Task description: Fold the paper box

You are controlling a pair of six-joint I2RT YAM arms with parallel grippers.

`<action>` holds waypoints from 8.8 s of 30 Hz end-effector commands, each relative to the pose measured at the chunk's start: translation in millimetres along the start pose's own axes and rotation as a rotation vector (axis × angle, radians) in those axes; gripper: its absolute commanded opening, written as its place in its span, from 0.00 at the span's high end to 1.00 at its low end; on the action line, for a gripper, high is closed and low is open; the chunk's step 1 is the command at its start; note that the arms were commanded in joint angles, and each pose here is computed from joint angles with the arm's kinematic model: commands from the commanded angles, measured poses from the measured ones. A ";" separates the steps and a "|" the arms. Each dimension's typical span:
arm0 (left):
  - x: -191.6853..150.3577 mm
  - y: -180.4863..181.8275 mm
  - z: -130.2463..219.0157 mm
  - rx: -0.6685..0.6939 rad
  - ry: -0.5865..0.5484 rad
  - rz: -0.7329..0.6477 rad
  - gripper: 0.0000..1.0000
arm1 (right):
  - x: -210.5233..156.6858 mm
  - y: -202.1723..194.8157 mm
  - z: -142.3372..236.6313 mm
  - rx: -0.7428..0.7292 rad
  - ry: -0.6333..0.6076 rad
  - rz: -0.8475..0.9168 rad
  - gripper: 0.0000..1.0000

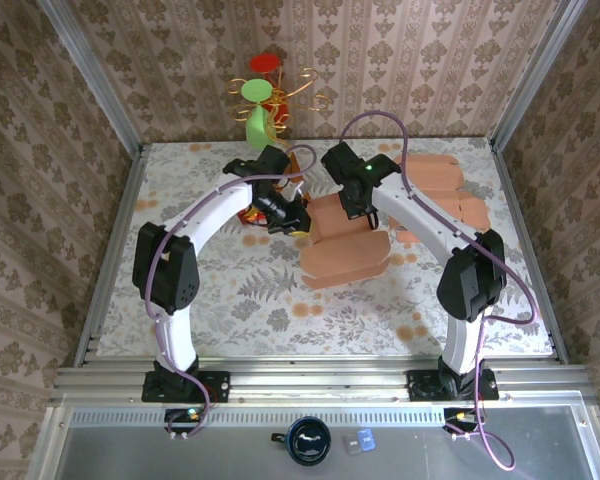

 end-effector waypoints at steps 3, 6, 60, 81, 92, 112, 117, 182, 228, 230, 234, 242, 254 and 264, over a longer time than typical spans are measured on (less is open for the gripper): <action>3.9 13.7 -10.6 0.036 -0.035 0.057 1.00 | -12.5 -1.7 -5.6 -0.086 0.038 -0.023 1.00; 4.1 25.3 -21.8 0.043 -0.053 0.076 1.00 | -20.9 9.3 -13.0 -0.070 0.049 -0.029 1.00; 9.2 92.5 -91.9 0.315 -0.196 0.124 0.84 | -49.7 47.8 -54.2 0.008 0.162 -0.034 1.00; -3.4 102.3 -92.3 0.501 -0.257 0.165 1.00 | -54.5 52.8 -55.1 0.017 0.172 -0.038 1.00; 8.0 72.3 -66.0 0.397 -0.346 0.104 0.68 | -56.8 53.7 -54.7 0.019 0.175 -0.037 1.00; 32.0 70.1 -57.9 0.359 -0.404 0.072 0.87 | -57.8 56.9 -56.4 0.034 0.184 -0.038 1.00; 27.8 75.5 -59.6 0.421 -0.398 0.088 1.00 | -57.5 58.4 -59.0 0.031 0.188 -0.038 1.00; -44.8 62.9 -70.7 -0.034 -0.224 0.417 0.66 | -164.9 76.2 -88.2 0.107 1.017 -1.184 1.00; -31.7 60.7 -91.5 -0.138 -0.254 0.473 0.70 | -77.3 37.0 -51.9 0.738 0.215 -0.201 0.47; -31.4 60.5 -92.2 -0.137 -0.253 0.472 0.70 | -82.0 41.2 -60.7 0.739 0.240 -0.166 0.48; -31.2 60.2 -92.9 -0.137 -0.252 0.473 0.70 | -83.9 46.0 -74.7 0.729 0.270 -0.153 0.47; -28.8 58.2 -93.3 -0.140 -0.250 0.472 0.70 | -86.9 59.8 -101.9 0.727 0.318 -0.209 0.54; -16.8 59.0 -88.9 -0.148 -0.264 0.468 0.70 | -75.9 68.7 -99.2 0.716 0.302 -0.413 0.71; 6.4 66.4 -69.5 -0.165 -0.294 0.471 0.68 | -83.9 61.9 -90.7 0.626 0.297 -0.678 0.86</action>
Point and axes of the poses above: each hand's point on the last joint's axis, 136 mm out from that joint toward the fingers, its own z axis back along the fingers, its own y axis along the line the jaws close on, x = y × z, the point moved 3 cm from there along z, back along the fingers, and after that the axes turned 10 degrees about z, right-handed, at the moved point
